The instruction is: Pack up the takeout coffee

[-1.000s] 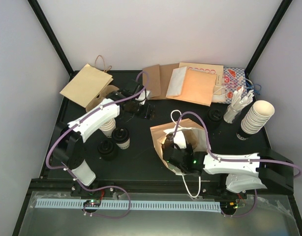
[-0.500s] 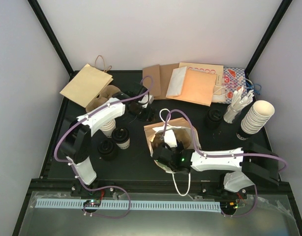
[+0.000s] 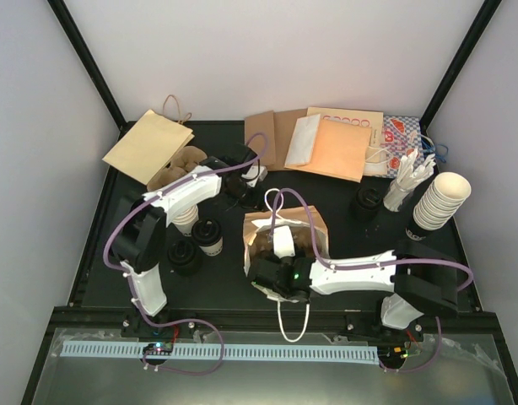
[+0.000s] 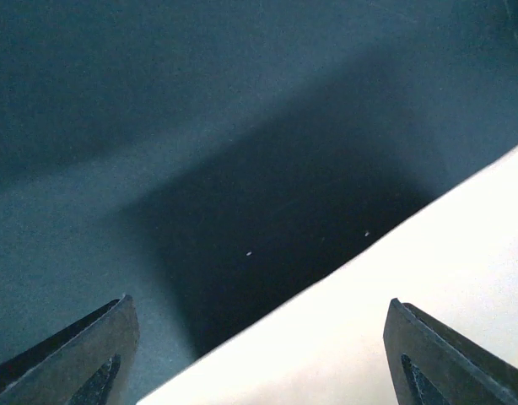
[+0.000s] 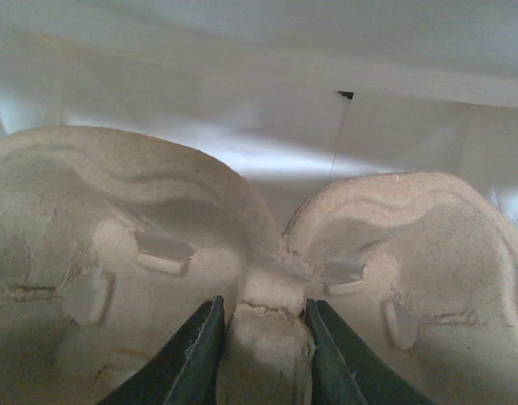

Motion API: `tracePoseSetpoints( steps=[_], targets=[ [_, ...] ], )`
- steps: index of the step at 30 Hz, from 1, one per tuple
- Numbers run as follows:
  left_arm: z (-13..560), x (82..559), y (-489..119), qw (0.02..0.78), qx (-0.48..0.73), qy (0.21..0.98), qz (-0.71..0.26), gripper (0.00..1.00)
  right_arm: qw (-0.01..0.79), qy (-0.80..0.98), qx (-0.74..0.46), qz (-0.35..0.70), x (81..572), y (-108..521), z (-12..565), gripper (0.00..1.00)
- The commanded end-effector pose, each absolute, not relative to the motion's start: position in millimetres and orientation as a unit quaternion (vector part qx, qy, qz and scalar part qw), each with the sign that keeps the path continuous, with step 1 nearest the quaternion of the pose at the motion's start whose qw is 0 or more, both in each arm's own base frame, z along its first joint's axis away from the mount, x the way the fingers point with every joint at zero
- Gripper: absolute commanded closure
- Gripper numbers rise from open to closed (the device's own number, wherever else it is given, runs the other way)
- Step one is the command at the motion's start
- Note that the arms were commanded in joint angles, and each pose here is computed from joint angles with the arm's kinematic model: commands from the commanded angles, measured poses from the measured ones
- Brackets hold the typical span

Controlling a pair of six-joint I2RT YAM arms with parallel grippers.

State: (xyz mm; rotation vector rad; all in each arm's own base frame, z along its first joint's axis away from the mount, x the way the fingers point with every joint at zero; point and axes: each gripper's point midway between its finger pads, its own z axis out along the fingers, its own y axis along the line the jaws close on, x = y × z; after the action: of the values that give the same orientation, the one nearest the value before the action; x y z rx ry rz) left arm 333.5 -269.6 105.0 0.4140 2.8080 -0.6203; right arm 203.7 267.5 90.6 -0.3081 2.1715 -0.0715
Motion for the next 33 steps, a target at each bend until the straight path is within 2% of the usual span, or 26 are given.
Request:
tracePoseSetpoints(
  steps=[1, 14, 33],
  targets=[
    [108, 335, -286, 0.109, 0.165, 0.953, -0.229, 0.18, 0.434, 0.890, -0.134, -0.052, 189, 265, 71, 0.72],
    [101, 340, -303, 0.080, 0.192, 0.947, -0.245, 0.19, 0.461, 0.870, -0.166, -0.058, 192, 264, 74, 0.71],
    [92, 305, -326, 0.018, 0.229, 0.924, -0.307, 0.23, 0.478, 0.857, -0.183, -0.055, 199, 275, 79, 0.70]
  ],
)
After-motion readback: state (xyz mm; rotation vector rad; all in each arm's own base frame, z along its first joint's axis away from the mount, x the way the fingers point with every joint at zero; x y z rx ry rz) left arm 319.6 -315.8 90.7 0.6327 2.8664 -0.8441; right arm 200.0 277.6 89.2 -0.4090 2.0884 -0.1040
